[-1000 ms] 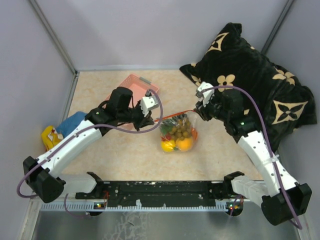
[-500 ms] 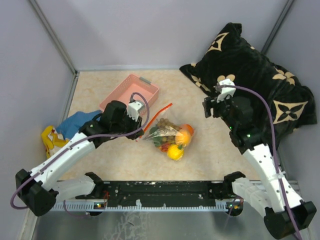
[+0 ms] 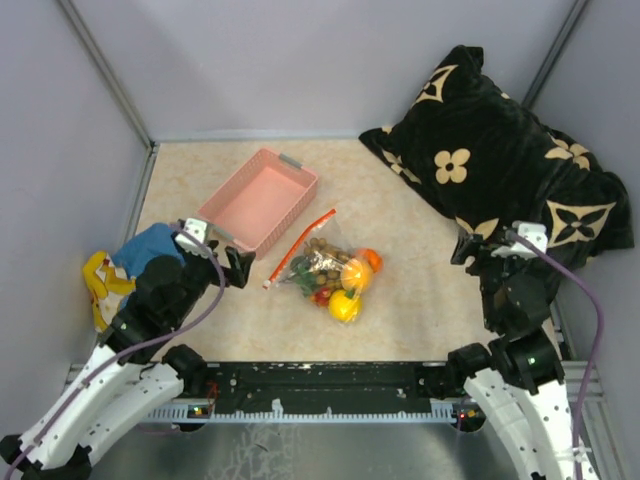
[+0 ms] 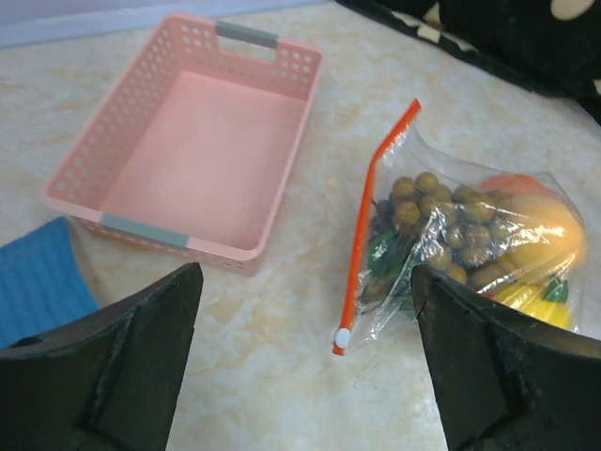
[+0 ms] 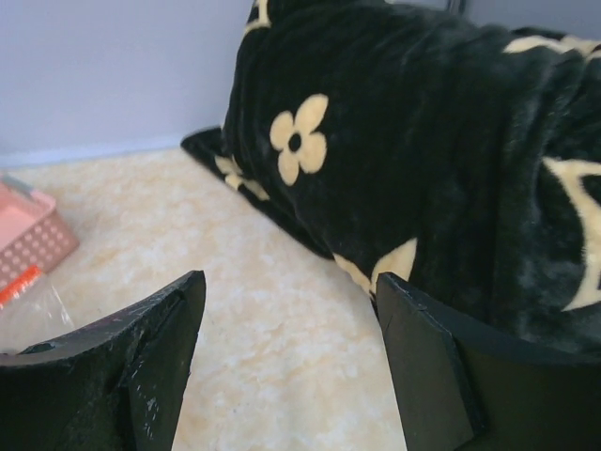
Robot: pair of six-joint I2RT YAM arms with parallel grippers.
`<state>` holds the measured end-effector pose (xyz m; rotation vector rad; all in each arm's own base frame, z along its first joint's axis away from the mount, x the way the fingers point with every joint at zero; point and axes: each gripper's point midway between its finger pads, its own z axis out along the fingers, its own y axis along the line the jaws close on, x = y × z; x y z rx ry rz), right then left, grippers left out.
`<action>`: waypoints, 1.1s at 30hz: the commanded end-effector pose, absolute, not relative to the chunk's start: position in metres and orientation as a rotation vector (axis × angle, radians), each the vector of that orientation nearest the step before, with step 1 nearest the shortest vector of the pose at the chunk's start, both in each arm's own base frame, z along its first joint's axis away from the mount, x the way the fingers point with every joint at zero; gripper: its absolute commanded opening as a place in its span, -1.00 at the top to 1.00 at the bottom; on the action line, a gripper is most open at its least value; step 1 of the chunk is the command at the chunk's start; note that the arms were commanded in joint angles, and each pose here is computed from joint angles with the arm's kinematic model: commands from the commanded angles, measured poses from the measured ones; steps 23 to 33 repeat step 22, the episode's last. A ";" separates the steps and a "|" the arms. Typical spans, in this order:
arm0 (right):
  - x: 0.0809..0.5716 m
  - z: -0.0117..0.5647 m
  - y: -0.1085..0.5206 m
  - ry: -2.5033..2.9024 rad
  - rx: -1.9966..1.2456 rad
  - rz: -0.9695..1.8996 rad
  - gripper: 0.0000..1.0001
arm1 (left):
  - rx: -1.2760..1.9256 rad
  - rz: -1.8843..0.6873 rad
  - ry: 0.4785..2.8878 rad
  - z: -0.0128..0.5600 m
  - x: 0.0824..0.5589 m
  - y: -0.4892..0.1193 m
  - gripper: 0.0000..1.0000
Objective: Place the food in the zip-top bag and seal the zipper
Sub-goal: Reset both arms
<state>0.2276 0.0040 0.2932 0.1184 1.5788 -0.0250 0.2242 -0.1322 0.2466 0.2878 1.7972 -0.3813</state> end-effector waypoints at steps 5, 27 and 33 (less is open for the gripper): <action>0.204 0.313 -0.017 1.426 0.227 -0.025 -0.47 | 0.085 -0.244 1.603 0.282 0.222 -0.081 -1.00; 0.197 0.324 -0.010 1.383 0.186 0.018 -0.49 | 0.097 -0.284 1.596 0.283 0.228 -0.077 -1.00; 0.197 0.324 -0.010 1.383 0.186 0.018 -0.49 | 0.097 -0.284 1.596 0.283 0.228 -0.077 -1.00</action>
